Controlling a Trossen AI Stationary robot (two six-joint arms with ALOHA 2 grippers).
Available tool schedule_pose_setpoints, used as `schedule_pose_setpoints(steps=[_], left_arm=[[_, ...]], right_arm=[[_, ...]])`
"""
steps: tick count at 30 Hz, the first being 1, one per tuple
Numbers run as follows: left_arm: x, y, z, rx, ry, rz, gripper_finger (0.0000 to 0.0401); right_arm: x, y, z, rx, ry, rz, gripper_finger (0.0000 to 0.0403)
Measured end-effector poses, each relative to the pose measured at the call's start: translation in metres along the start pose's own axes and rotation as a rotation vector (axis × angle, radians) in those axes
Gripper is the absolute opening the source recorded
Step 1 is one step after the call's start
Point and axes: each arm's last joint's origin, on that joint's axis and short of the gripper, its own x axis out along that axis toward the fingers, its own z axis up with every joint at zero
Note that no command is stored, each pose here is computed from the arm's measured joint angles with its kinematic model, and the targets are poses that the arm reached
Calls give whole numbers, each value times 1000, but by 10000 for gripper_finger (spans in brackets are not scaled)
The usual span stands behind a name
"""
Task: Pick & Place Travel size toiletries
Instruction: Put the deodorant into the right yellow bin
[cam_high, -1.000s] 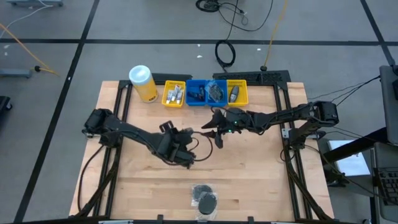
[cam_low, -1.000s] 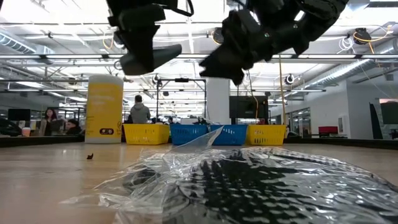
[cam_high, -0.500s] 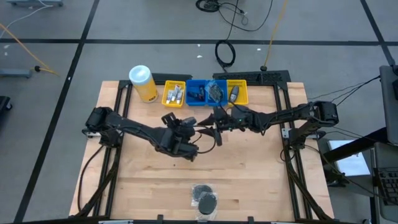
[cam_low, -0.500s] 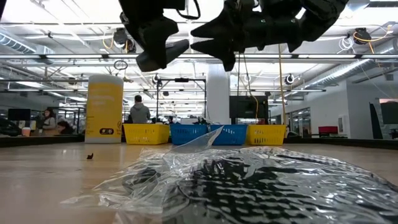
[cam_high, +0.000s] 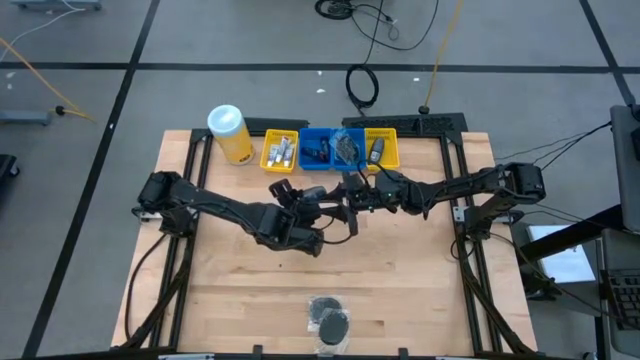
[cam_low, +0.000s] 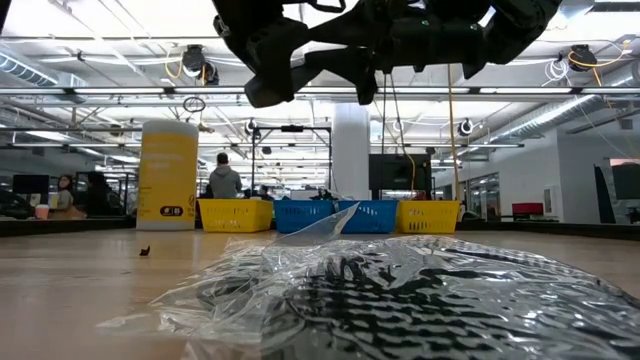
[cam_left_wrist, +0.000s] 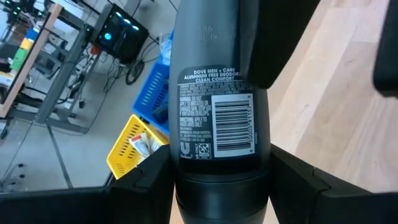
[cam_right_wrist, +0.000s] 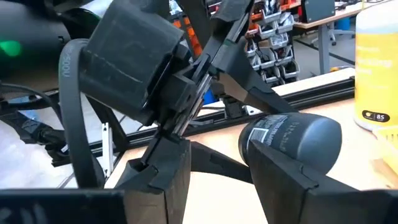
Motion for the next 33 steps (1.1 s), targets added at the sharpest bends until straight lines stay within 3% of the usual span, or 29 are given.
schedule_pose_setpoints(steps=[15, 33], left_arm=[[-3, 4, 0, 50, -12, 28, 194], [-8, 5, 1, 32, -28, 19, 194]], right_arm=[[0, -3, -11, 54, 112, -25, 155], [-3, -13, 10, 65, -72, -5, 155]])
